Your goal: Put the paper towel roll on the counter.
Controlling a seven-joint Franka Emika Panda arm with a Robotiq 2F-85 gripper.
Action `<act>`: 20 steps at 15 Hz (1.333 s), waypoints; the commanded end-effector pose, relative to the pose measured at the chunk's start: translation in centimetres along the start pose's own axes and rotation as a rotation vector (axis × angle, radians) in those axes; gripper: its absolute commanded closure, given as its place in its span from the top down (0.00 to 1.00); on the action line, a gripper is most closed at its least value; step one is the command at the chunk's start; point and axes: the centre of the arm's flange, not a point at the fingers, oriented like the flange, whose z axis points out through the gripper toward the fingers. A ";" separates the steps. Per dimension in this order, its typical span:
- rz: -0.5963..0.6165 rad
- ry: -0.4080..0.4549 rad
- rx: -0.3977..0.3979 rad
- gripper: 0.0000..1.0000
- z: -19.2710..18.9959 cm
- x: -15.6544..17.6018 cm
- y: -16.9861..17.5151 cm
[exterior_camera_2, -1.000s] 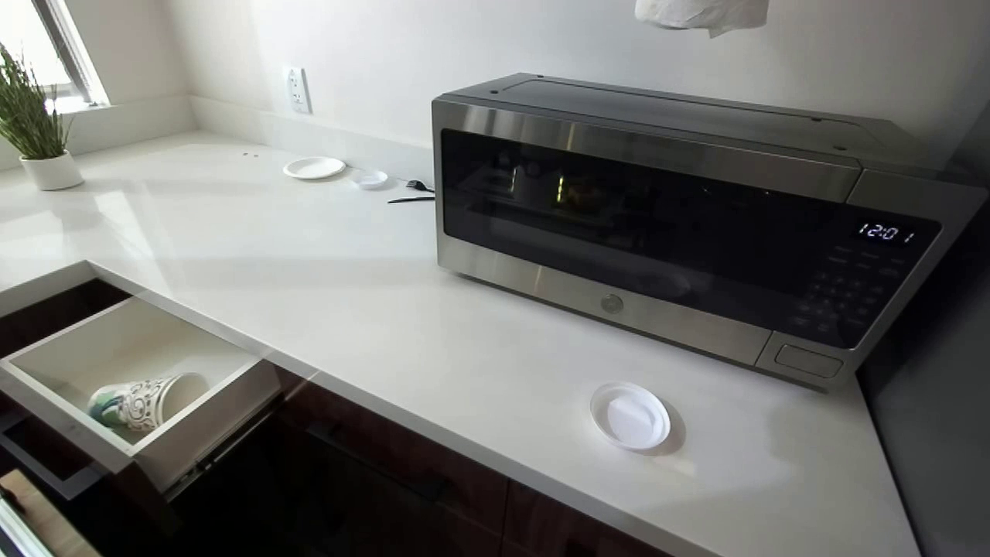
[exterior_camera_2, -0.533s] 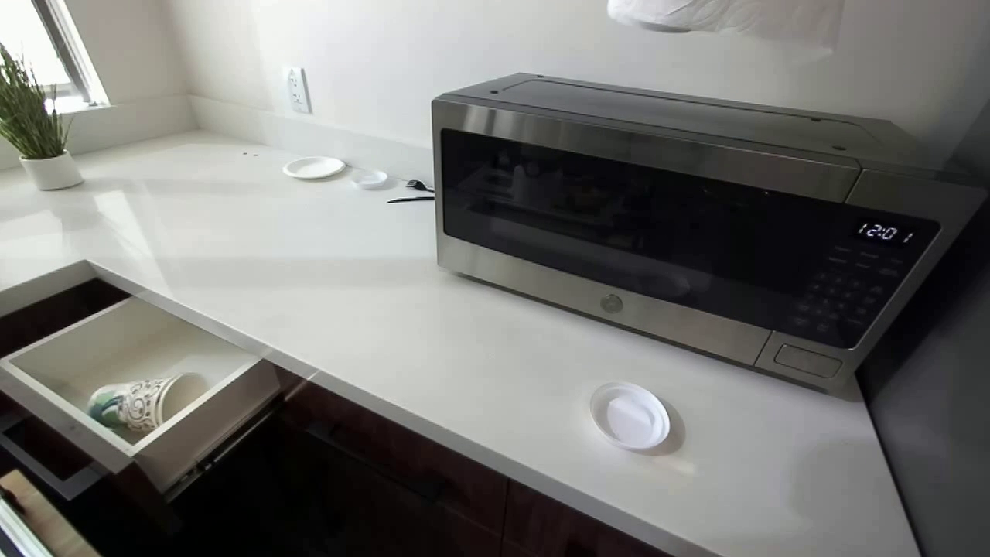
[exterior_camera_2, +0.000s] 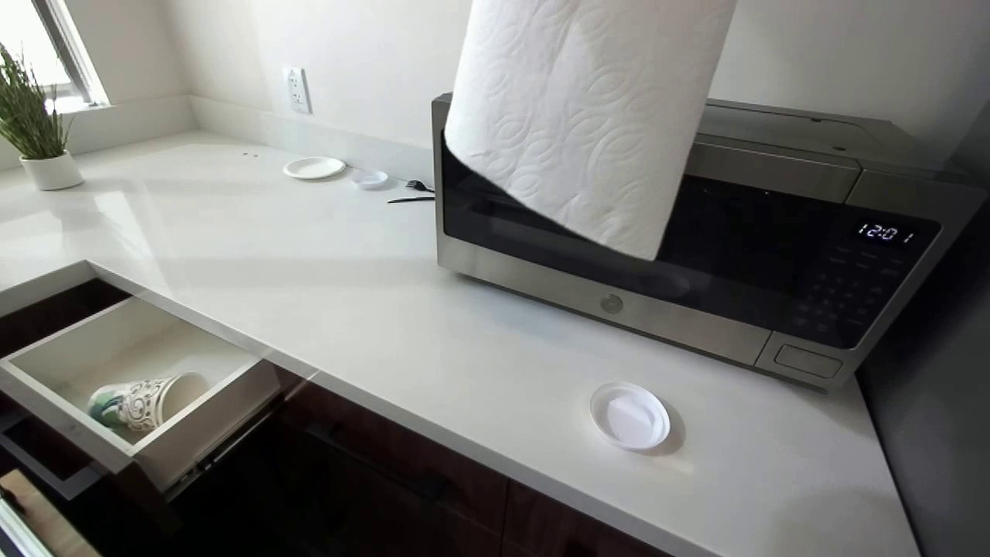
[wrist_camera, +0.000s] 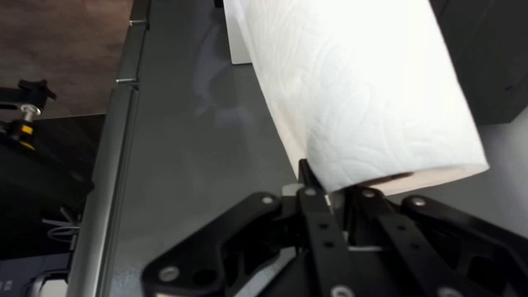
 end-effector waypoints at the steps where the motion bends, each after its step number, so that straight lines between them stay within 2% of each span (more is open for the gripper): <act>1: 0.084 -0.002 -0.087 0.03 4.9 -6.6 4.0; 3: 0.120 -0.059 -0.146 0.03 7.4 -9.0 5.0; 4: 0.073 -0.032 -0.112 0.12 4.8 -5.5 1.5; 6: 0.086 -0.043 -0.158 0.12 6.9 -7.4 2.4; 8: 0.089 -0.044 -0.166 0.12 7.2 -7.8 2.9; 9: 0.091 -0.044 -0.163 0.03 7.1 -7.8 3.1; 10: 0.108 0.038 -0.203 0.03 6.7 -8.1 2.2; 11: 0.082 0.029 -0.196 0.03 7.5 -9.0 1.1; 15: 0.049 0.122 -0.261 0.03 10.1 -15.0 -3.4; 18: 0.070 0.188 -0.306 0.03 11.6 -16.7 -4.9; 20: 0.079 0.194 -0.326 0.03 12.4 -17.4 -5.5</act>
